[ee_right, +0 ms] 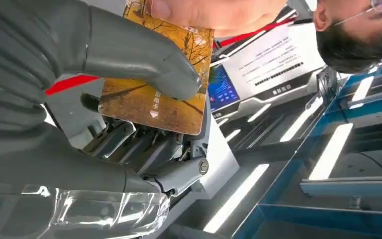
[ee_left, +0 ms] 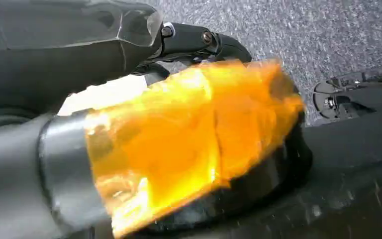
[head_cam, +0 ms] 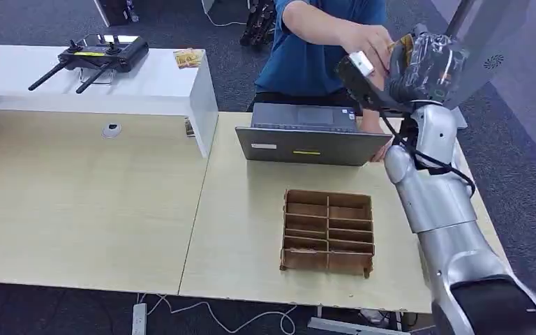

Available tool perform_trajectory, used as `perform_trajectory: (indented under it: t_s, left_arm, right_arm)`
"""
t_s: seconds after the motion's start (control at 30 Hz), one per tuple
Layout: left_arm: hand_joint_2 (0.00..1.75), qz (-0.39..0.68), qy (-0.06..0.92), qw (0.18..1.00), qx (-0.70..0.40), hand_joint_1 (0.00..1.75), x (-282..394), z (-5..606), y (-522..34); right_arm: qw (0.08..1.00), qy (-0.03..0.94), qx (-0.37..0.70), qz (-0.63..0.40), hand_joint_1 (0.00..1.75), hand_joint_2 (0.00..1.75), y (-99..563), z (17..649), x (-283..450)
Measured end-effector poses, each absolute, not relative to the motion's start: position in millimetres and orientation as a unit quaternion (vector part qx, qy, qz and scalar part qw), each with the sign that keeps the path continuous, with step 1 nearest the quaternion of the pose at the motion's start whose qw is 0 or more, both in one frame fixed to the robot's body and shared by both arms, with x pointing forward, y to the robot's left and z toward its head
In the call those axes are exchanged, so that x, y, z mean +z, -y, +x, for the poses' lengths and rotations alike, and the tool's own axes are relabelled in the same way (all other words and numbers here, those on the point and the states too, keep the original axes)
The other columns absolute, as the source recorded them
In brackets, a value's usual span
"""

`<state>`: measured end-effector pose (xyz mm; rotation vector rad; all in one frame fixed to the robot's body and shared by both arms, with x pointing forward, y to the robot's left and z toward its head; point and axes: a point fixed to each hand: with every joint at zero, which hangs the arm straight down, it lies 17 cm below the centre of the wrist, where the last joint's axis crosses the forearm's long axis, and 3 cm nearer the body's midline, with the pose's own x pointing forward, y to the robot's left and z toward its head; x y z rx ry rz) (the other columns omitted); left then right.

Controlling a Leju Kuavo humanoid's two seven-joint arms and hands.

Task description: Pass the card to the sensor for recognition and then transmit it.

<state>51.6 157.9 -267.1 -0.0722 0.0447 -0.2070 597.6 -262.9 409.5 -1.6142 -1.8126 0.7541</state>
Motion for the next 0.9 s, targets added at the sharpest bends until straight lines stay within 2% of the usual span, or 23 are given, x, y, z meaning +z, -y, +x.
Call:
perform_trajectory:
  t_s: [0.03,0.07,0.9]
  left_arm:
    - [0.00,-0.039,-0.021,0.993,-0.110,0.00,-266,51,-153]
    - [0.00,-0.039,-0.021,0.992,-0.115,0.00,-266,51,-151]
    - [0.00,-0.018,-0.004,0.982,-0.187,0.00,-267,50,-155]
  right_arm:
    - [0.295,0.682,0.286,-0.605,1.06,1.75,259,598,408]
    - [0.293,0.681,0.290,-0.605,0.00,1.75,256,598,406]
    - [0.297,0.684,0.302,-0.594,0.00,1.75,243,593,383]
